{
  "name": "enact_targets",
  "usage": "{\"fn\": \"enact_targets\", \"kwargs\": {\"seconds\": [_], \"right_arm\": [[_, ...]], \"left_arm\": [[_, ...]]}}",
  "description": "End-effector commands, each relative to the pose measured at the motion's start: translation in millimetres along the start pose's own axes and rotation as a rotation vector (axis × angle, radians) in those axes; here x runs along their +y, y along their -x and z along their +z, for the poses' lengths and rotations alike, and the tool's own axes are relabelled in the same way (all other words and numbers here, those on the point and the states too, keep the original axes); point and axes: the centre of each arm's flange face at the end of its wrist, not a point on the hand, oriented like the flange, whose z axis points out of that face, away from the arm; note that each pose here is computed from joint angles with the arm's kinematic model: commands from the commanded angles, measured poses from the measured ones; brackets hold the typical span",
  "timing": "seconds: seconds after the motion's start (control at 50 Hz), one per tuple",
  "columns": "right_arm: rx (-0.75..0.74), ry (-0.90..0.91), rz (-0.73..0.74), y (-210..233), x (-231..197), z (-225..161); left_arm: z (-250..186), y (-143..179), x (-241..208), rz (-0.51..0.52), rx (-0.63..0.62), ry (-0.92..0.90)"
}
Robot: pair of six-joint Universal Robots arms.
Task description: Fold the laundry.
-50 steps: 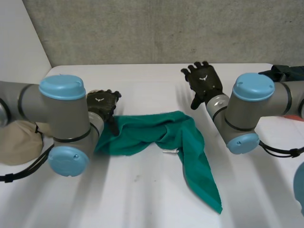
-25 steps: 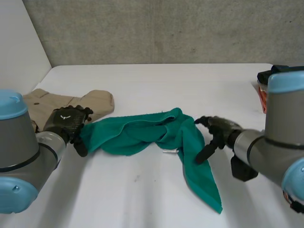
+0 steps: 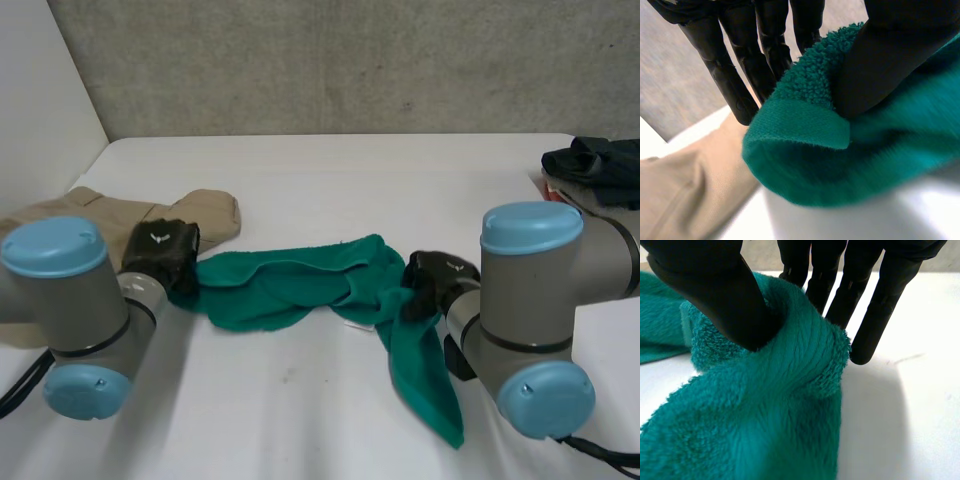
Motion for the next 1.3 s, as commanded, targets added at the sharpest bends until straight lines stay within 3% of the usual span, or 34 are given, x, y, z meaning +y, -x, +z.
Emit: {"fn": "enact_targets", "kwargs": {"seconds": [0.02,0.14,0.16,0.24,0.28,0.4,0.5,0.6,0.68,0.76,0.82,0.92,1.08,1.3], "right_arm": [[0.035,-0.104,-0.083,-11,-45,0],[0.09,-0.212,-0.415,-46,-110,-22],[0.101,-0.229,-0.539,-53,-123,-29],[0.113,-0.209,-0.769,-65,-135,-38],[0.1,-0.182,-0.802,-67,-134,-40],[-0.011,-0.097,-0.836,-67,-112,-16],[-0.005,-0.141,-0.836,-75,-118,18],[0.072,-0.416,-0.788,-81,-174,44],[0.11,-0.753,-0.675,-84,-244,34],[0.076,-0.962,-0.59,-84,-283,13],[0.045,-1.003,-0.577,-89,-294,2],[-0.055,-0.92,-0.596,-86,-289,-12],[-0.087,-0.648,-0.582,-92,-254,-14],[-0.121,-0.214,-0.658,-101,-150,40]], "left_arm": [[-19,25,-50,-0.036,-0.064,-0.134],[-42,61,-95,-0.068,-0.116,-0.213],[-48,69,-103,-0.065,-0.11,-0.21],[-59,73,-108,-0.062,-0.029,-0.138],[-60,69,-102,-0.066,0.014,-0.087],[-46,42,-67,-0.062,0.122,0.063],[-6,46,-64,-0.04,0.0,-0.028],[24,63,-115,-0.065,-0.126,-0.347],[10,70,-196,-0.113,-0.137,-0.732],[-14,72,-228,-0.156,-0.148,-0.841],[-27,72,-232,-0.165,-0.144,-0.832],[-50,68,-215,-0.173,-0.121,-0.734],[-67,53,-175,-0.156,-0.046,-0.63],[-42,14,-63,-0.138,0.054,-0.272]]}}
